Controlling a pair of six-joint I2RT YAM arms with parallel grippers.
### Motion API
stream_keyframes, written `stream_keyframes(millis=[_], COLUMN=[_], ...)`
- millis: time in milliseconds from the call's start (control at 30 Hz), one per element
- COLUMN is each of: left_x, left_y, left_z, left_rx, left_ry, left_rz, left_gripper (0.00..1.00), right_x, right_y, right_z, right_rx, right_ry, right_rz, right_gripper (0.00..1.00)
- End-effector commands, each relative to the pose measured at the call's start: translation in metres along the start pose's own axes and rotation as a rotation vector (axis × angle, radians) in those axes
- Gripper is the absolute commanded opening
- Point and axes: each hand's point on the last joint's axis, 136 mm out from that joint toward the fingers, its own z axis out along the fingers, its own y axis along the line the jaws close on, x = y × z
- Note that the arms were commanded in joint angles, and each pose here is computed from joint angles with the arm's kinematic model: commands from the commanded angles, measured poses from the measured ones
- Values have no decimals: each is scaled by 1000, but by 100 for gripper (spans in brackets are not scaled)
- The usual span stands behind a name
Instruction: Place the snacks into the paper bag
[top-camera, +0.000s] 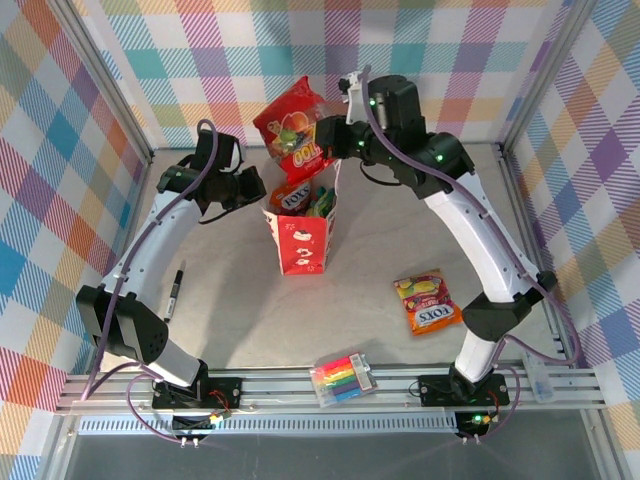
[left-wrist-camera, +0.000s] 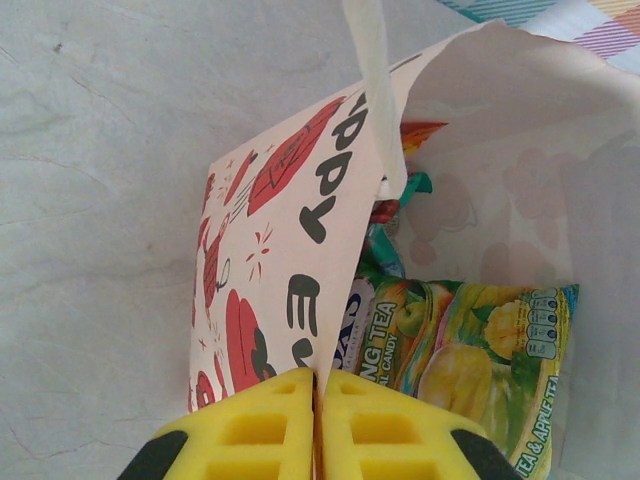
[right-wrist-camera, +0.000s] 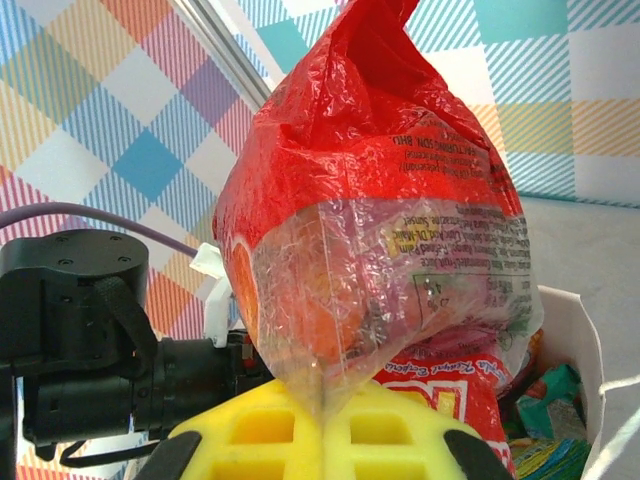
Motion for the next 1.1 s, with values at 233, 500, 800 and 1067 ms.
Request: stream_keyframes(millis=[233,500,800,1067], left_x=[-4,-3,-4,-5], left_y=[-3,-2,-4,-6], left_z=[-15,-15,-16,-15], left_rx=[28,27,29,42], left_ry=[-32,-29,-28,-29], left_rz=[2,5,14,12], left_gripper=[9,9,9,9], right_x=[-16,6,37,57], right_y=[-9,-17,-18,-20], right_z=[23,47,54,59], right_rx=[96,155,219,244], right_ry=[-141,-105,-52,-8], right_rz=[44,36,33,52], right_gripper=[0,0,0,0])
